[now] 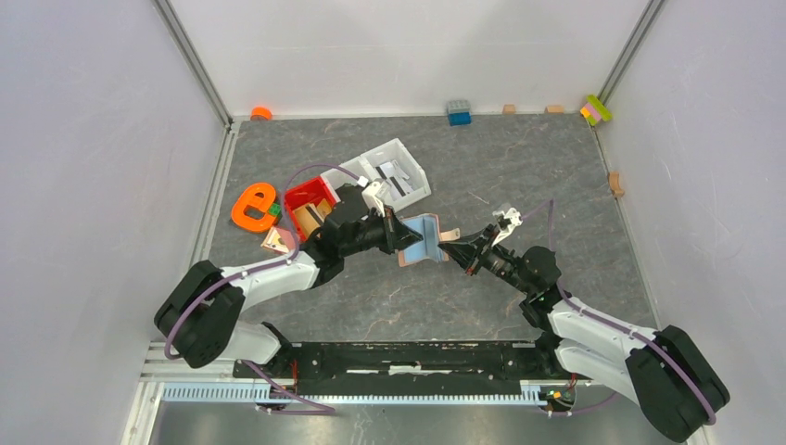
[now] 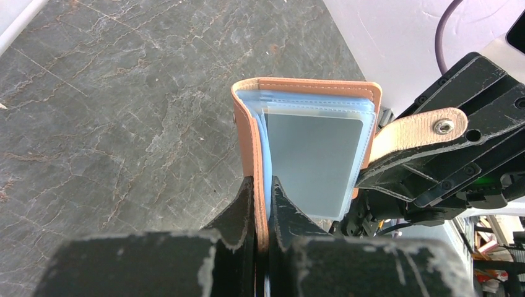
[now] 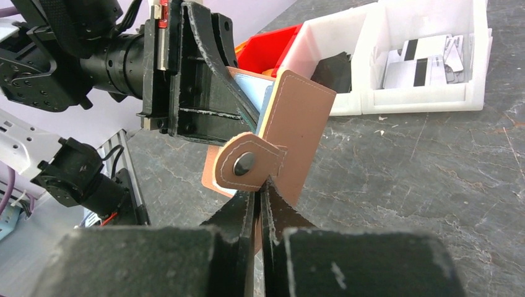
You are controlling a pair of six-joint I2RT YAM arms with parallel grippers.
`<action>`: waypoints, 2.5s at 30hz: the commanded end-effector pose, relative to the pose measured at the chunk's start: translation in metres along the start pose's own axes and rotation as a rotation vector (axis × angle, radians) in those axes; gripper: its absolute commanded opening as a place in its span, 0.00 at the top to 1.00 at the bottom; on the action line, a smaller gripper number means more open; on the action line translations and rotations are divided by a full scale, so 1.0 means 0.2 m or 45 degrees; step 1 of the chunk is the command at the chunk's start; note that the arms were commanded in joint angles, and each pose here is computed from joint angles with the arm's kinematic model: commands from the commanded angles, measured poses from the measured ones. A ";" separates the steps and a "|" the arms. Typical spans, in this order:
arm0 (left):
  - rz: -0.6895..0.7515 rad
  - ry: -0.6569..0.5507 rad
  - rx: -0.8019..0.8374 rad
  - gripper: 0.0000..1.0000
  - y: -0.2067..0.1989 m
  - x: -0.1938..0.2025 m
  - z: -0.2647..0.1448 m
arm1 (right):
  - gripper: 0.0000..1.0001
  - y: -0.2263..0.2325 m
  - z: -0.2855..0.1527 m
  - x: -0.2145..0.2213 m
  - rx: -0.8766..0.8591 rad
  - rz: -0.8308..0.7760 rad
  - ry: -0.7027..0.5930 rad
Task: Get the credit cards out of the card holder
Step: Remove the credit card from the card holder.
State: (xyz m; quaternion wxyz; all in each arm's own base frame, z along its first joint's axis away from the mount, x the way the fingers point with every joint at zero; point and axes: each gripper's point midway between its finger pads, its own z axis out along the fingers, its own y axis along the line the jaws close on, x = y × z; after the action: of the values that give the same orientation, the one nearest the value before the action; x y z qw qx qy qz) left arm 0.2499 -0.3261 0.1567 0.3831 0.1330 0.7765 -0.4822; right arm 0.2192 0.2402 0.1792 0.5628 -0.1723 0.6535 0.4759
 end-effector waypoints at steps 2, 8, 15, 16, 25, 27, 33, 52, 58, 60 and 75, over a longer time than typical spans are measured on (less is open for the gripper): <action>0.016 -0.062 0.129 0.98 -0.13 -0.11 0.01 | 0.95 -0.04 0.03 -0.01 0.052 -0.011 0.017; 0.016 -0.065 0.135 0.98 -0.14 -0.11 0.01 | 0.79 -0.13 0.05 0.05 0.171 0.005 0.102; 0.011 -0.064 0.111 0.98 -0.12 -0.11 0.01 | 0.66 -0.15 0.05 0.06 0.189 0.010 0.125; 0.009 -0.062 0.108 0.98 -0.12 -0.11 0.01 | 0.62 -0.15 0.05 0.07 0.187 0.011 0.127; 0.008 -0.051 0.090 0.98 -0.10 -0.10 0.02 | 0.33 -0.10 0.04 0.05 0.122 0.007 0.093; 0.011 -0.046 0.126 0.98 -0.13 -0.10 0.02 | 0.33 -0.10 0.05 0.06 0.124 0.013 0.104; -0.002 -0.020 0.242 0.98 -0.21 -0.09 0.03 | 0.33 -0.10 0.06 0.09 0.109 0.039 0.135; -0.016 -0.008 0.160 0.97 -0.14 -0.07 0.05 | 0.16 -0.08 0.06 0.07 0.083 0.031 0.114; -0.021 -0.014 0.184 0.97 -0.15 -0.08 0.05 | 0.19 -0.16 0.06 0.11 0.196 0.048 0.175; -0.025 -0.014 0.186 0.97 -0.16 -0.08 0.05 | 0.27 -0.23 0.05 0.13 0.289 0.053 0.201; -0.059 -0.023 0.162 0.95 -0.11 -0.08 0.05 | 0.41 -0.26 -0.01 0.05 0.371 0.016 0.094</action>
State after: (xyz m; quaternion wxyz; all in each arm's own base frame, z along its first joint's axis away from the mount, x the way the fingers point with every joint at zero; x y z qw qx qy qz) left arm 0.2529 -0.3304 0.1492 0.3619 0.1292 0.7782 -0.4968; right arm 0.2446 0.2298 0.1499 0.5332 -0.1207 0.7329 0.4049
